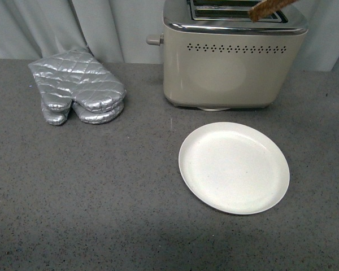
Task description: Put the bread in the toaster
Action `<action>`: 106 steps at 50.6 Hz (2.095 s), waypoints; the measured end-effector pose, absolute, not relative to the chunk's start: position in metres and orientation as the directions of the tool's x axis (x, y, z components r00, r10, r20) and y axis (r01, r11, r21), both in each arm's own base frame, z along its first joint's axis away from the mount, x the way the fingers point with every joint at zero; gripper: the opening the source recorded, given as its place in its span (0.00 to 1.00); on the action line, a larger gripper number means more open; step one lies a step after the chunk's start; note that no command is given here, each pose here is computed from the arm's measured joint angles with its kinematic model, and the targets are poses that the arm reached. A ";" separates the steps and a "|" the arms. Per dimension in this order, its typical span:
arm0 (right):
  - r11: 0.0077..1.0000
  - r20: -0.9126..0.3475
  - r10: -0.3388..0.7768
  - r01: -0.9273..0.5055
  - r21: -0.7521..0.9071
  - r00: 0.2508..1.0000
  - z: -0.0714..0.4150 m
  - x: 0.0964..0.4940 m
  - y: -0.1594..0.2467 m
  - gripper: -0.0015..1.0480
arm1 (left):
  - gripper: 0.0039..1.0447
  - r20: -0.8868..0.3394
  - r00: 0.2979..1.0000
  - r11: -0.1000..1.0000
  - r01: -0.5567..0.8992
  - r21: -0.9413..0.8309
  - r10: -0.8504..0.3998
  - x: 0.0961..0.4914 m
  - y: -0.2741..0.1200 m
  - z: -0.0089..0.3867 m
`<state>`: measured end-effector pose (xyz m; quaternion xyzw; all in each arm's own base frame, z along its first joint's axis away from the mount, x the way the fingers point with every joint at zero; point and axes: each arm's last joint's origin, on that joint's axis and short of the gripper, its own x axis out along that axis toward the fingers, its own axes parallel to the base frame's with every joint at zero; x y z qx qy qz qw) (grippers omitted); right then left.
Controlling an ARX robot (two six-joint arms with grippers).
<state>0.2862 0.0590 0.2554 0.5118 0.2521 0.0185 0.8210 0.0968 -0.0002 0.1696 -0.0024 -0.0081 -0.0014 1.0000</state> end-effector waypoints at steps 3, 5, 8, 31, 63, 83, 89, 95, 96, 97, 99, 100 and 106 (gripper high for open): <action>0.446 -0.389 0.264 0.246 0.861 0.883 0.260 0.294 0.066 0.01 | 0.94 0.016 1.000 1.000 0.003 -0.005 -0.003 0.097 0.000 0.170; 0.426 -0.387 0.250 0.259 0.867 0.887 0.261 0.300 0.072 0.01 | 0.94 0.017 1.000 1.000 0.003 -0.005 -0.003 0.097 0.000 0.170; 0.403 -0.384 0.241 0.268 0.875 0.891 0.263 0.307 0.078 0.01 | 0.94 0.016 1.000 1.000 0.003 -0.005 -0.003 0.097 0.000 0.170; 0.218 -0.469 0.115 0.438 0.872 0.876 0.247 0.362 0.134 0.01 | 0.94 0.016 1.000 1.000 0.003 -0.005 -0.003 0.097 0.000 0.170; 0.165 -0.534 0.042 0.521 0.837 0.845 0.238 0.394 0.146 0.17 | 0.94 0.017 1.000 1.000 0.002 -0.005 -0.002 0.097 0.000 0.170; 0.470 -0.371 0.016 0.320 0.823 0.929 0.282 0.382 0.131 0.92 | 0.94 0.017 1.000 1.000 0.003 -0.005 -0.003 0.097 0.000 0.170; 0.635 -0.339 0.014 0.254 0.730 0.940 0.289 0.363 0.121 0.91 | 0.94 0.016 1.000 1.000 0.003 -0.005 -0.003 0.097 0.000 0.170; 0.745 -0.313 -0.007 0.214 0.632 0.950 0.290 0.346 0.114 0.91 | 0.94 0.016 1.000 1.000 0.003 -0.005 -0.003 0.097 0.000 0.170; 0.769 -0.305 -0.007 0.201 0.607 0.952 0.290 0.342 0.112 0.91 | 0.94 0.016 1.000 1.000 0.003 -0.005 -0.003 0.097 0.000 0.170; 0.781 -0.294 -0.006 0.188 0.595 0.956 0.290 0.337 0.110 0.91 | 0.94 0.016 1.000 1.000 0.003 -0.005 -0.003 0.097 0.000 0.170; 0.818 -0.278 -0.008 0.166 0.551 0.961 0.289 0.329 0.107 0.91 | 0.94 0.016 1.000 1.000 0.003 -0.005 -0.003 0.097 0.000 0.170; 0.840 -0.267 -0.011 0.154 0.521 0.964 0.288 0.324 0.105 0.91 | 0.94 0.016 1.000 1.000 0.003 -0.005 -0.003 0.097 0.000 0.170; 0.917 -0.201 -0.024 0.102 0.385 0.979 0.283 0.296 0.094 0.91 | 0.94 0.016 1.000 1.000 0.003 -0.005 -0.003 0.097 0.000 0.170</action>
